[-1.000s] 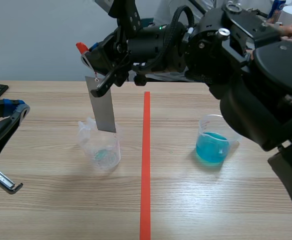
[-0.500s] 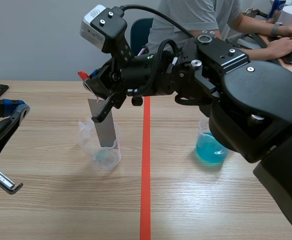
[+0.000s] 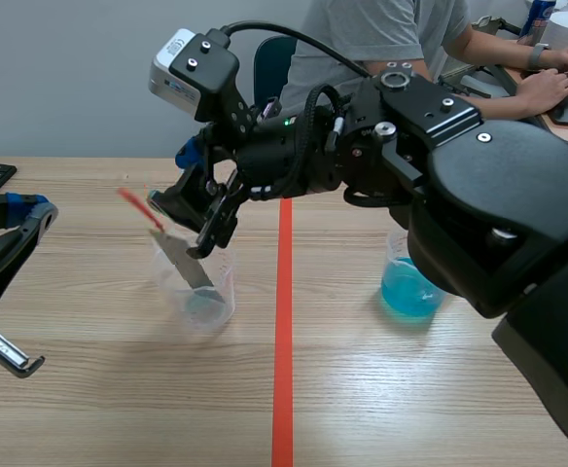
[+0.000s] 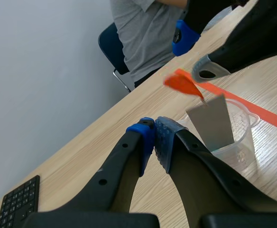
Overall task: Do the redox reaction experiment.
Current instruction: 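Put the plate into the left beaker, then return to the home posture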
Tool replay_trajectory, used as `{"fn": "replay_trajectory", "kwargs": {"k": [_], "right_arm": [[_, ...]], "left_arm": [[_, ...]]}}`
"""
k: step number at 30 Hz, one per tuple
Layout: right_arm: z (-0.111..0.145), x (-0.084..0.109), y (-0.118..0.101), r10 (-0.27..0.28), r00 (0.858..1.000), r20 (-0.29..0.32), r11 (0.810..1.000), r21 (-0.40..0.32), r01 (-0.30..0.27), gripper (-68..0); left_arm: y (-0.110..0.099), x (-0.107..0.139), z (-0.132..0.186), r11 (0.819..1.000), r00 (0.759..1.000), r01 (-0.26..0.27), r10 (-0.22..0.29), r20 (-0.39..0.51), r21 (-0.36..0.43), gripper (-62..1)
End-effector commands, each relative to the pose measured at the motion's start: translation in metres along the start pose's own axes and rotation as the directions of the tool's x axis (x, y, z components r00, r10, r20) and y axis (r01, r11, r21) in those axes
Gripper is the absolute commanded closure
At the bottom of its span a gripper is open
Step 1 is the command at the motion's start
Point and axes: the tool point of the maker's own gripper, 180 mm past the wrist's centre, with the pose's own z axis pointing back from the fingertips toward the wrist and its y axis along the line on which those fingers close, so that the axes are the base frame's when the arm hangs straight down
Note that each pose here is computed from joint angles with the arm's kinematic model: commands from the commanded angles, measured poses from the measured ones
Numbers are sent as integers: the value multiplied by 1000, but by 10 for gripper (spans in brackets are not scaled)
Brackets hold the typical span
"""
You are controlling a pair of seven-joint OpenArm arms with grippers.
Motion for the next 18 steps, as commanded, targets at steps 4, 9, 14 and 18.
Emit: {"fn": "replay_trajectory", "kwargs": {"k": [4, 9, 14, 18], "right_arm": [[0, 26, 1, -28, 995, 93, 999, 30, 25, -464], [2, 36, 5, -120, 982, 146, 992, 66, 111, -679], [5, 29, 8, -175, 976, 126, 982, 87, 165, -679], [14, 20, 10, -212, 969, 126, 975, 90, 202, -679]], "left_arm": [[3, 8, 0, 1000, 1000, -4, 3, 29, 15, -32], [3, 8, 0, 1000, 1000, -4, 3, 29, 15, -32], [3, 8, 0, 1000, 1000, -4, 3, 28, 16, -31], [3, 8, 0, 1000, 1000, -4, 3, 28, 16, -32]]}}
